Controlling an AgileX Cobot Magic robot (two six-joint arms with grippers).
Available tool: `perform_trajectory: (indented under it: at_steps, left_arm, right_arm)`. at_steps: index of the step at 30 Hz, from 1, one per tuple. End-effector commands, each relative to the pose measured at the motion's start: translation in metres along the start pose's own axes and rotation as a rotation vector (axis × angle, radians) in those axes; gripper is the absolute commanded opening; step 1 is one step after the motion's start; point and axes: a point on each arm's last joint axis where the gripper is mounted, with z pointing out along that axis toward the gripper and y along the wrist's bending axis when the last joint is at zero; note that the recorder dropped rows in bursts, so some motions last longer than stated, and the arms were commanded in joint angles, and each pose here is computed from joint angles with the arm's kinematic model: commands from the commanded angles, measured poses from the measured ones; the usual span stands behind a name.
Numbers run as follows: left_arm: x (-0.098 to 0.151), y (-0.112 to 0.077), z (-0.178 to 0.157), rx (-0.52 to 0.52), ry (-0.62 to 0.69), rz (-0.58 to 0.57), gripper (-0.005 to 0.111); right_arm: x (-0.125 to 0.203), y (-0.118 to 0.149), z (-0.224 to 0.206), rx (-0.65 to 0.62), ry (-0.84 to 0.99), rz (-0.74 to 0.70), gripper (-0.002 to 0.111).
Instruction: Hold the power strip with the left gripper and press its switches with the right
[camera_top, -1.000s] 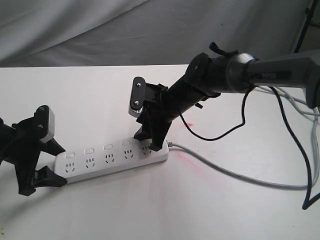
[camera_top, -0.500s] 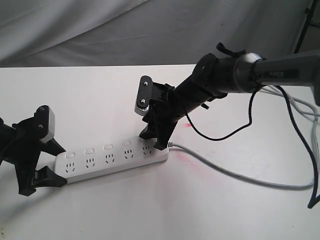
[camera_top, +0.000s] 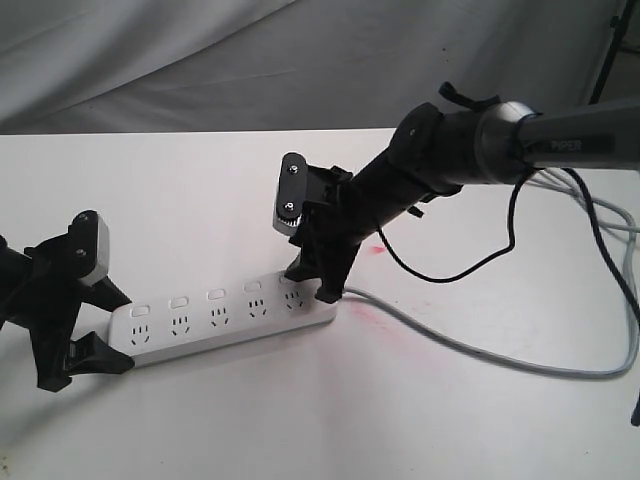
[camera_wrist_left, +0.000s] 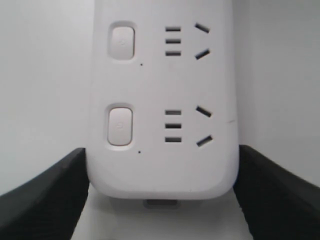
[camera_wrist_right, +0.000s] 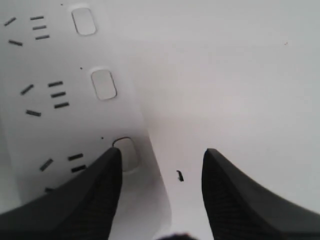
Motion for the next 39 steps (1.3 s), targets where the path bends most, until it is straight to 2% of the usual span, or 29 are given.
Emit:
perform_trajectory:
  at_steps: [1,8,10,15,20,24,28,34,39]
  left_arm:
    - [0.0,0.0,0.0,0.005,-0.001,0.007,0.067]
    - [0.0,0.0,0.0,0.005,-0.001,0.007,0.067]
    - [0.0,0.0,0.0,0.005,-0.001,0.007,0.067]
    - [0.0,0.0,0.0,0.005,-0.001,0.007,0.067]
    - [0.0,0.0,0.0,0.005,-0.001,0.007,0.067]
    - [0.0,0.0,0.0,0.005,-0.001,0.007,0.067]
    - [0.0,0.0,0.0,0.005,-0.001,0.007,0.067]
    - [0.0,0.0,0.0,0.005,-0.001,0.007,0.067]
    - [0.0,0.0,0.0,0.005,-0.001,0.007,0.067]
  right_arm:
    - [-0.018,-0.001,-0.029,0.029,-0.037,-0.046,0.047]
    - [-0.037,0.001,-0.061,0.052,-0.085,-0.068,0.044]
    - [-0.04,0.005,-0.07,0.064,-0.105,-0.054,0.039]
    - [-0.042,0.014,-0.095,0.147,-0.113,-0.062,0.017]
    - [-0.043,0.029,-0.123,0.203,-0.125,-0.061,0.0]
    - [-0.04,0.046,-0.142,0.245,-0.143,-0.029,0.0]
    - [-0.036,0.079,-0.176,0.28,-0.207,0.038,0.0]
    - [-0.016,0.155,-0.251,0.496,-0.375,0.157,0.0]
    - [0.015,0.201,-0.255,0.508,-0.44,0.268,0.0]
